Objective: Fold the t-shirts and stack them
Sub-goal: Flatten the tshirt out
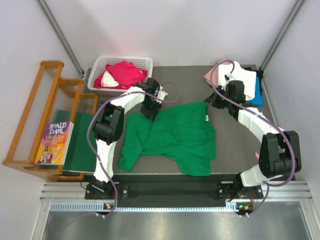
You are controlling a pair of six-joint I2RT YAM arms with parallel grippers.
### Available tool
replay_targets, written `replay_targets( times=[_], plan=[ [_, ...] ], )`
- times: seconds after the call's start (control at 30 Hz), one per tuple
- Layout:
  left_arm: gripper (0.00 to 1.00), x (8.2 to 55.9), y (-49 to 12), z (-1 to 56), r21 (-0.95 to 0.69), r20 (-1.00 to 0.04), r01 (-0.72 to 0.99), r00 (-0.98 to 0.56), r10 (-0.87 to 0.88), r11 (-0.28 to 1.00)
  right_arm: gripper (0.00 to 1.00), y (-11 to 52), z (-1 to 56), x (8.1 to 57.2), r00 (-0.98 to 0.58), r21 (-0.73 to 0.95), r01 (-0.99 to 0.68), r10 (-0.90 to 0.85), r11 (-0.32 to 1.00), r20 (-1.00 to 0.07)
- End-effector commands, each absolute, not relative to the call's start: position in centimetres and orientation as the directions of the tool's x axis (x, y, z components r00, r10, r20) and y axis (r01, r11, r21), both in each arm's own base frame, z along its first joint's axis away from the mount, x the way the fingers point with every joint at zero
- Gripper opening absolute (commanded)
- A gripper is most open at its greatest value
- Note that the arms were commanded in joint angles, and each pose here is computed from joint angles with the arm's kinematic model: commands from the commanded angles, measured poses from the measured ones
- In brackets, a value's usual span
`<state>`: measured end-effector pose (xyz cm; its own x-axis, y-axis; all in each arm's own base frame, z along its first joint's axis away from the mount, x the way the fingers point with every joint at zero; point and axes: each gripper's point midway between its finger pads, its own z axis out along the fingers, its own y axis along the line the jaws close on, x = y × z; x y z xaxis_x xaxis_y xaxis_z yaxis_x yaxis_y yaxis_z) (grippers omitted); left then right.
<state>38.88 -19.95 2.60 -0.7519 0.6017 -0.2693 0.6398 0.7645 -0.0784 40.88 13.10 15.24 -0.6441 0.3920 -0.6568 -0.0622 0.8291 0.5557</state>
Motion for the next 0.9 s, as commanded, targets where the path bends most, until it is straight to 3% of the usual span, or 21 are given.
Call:
replay_targets(
  times=[0.0, 0.07, 0.13, 0.5, 0.7, 0.87],
  plan=[
    [0.39, 38.3, -20.2, 2.7, -0.087, -0.265, 0.638, -0.755, 0.600, 0.765, 0.00, 12.7, 17.3, 41.5, -0.591, 0.555, -0.107, 0.396, 0.825, -0.702],
    [0.31, 38.1, -19.9, 3.1, -0.080, -0.264, 0.640, -0.753, 0.603, 0.764, 0.00, 12.7, 17.1, 41.6, -0.592, 0.552, -0.106, 0.394, 0.827, -0.703],
    [0.01, 38.2, -19.3, 4.2, -0.075, -0.271, 0.632, -0.758, 0.594, 0.772, 0.00, 12.5, 17.5, 42.0, -0.582, 0.546, -0.109, 0.392, 0.831, -0.712],
    [0.00, 36.4, -12.2, 12.5, -0.003, -0.333, 0.620, -0.740, 0.584, 0.785, 0.00, 7.9, 18.5, 44.1, -0.537, 0.571, -0.025, 0.471, 0.820, -0.700],
    [0.00, 35.3, -6.0, 13.4, 0.059, -0.316, 0.577, -0.763, 0.563, 0.815, 0.00, 5.8, 18.7, 46.7, -0.501, 0.589, 0.005, 0.512, 0.808, -0.698],
    [0.00, 34.6, -4.7, 13.4, 0.013, -0.317, 0.567, -0.779, 0.541, 0.824, 0.00, 6.6, 18.6, 48.1, -0.517, 0.621, -0.016, 0.525, 0.784, -0.676]
  ],
)
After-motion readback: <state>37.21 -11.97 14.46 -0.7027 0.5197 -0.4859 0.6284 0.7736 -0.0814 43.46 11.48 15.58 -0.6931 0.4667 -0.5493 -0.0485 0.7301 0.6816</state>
